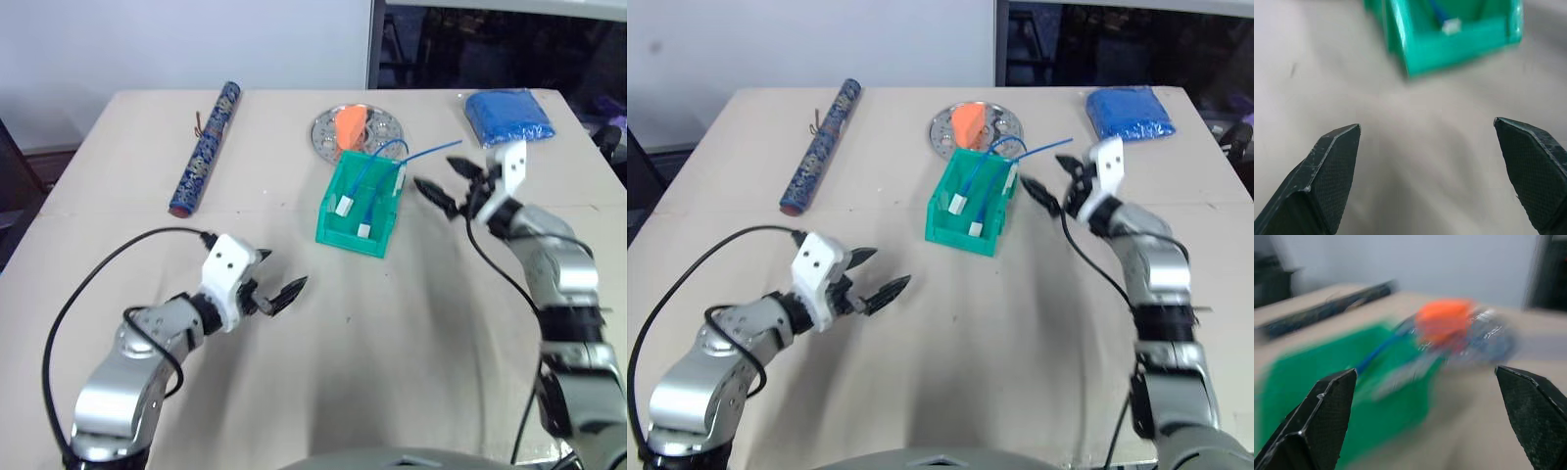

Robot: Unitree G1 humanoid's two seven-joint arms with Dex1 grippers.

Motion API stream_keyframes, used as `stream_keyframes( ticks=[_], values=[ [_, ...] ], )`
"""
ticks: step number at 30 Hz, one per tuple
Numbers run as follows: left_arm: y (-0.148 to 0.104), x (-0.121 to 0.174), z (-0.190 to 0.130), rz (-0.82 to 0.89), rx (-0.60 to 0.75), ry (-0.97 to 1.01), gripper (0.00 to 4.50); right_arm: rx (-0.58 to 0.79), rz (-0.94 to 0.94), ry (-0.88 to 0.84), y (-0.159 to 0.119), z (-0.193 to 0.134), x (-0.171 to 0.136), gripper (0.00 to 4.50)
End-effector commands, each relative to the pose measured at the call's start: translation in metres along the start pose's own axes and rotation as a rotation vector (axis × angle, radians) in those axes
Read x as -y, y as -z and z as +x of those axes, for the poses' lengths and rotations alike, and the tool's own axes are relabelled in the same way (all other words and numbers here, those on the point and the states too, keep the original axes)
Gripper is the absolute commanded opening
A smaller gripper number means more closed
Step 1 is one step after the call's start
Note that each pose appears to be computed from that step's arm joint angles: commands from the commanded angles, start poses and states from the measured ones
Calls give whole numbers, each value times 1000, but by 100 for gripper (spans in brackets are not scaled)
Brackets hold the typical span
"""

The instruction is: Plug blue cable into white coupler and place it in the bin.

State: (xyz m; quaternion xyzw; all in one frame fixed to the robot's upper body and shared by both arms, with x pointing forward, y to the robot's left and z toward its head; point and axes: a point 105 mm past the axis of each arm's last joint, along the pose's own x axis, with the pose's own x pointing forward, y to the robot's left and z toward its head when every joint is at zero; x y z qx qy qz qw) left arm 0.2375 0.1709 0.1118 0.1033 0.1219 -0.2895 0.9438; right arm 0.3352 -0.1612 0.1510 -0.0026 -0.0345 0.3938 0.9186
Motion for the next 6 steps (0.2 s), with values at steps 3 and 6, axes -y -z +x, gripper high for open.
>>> stream_keyframes(
  ticks=[3, 6],
  values=[
    [20, 10, -22, 40, 33, -79, 450, -77, -38, -129, 27, -61, -26, 447],
    [41, 14, -26, 11, -1, -83, 450, -168, -7, -104, 58, -88, -25, 447]
  ],
)
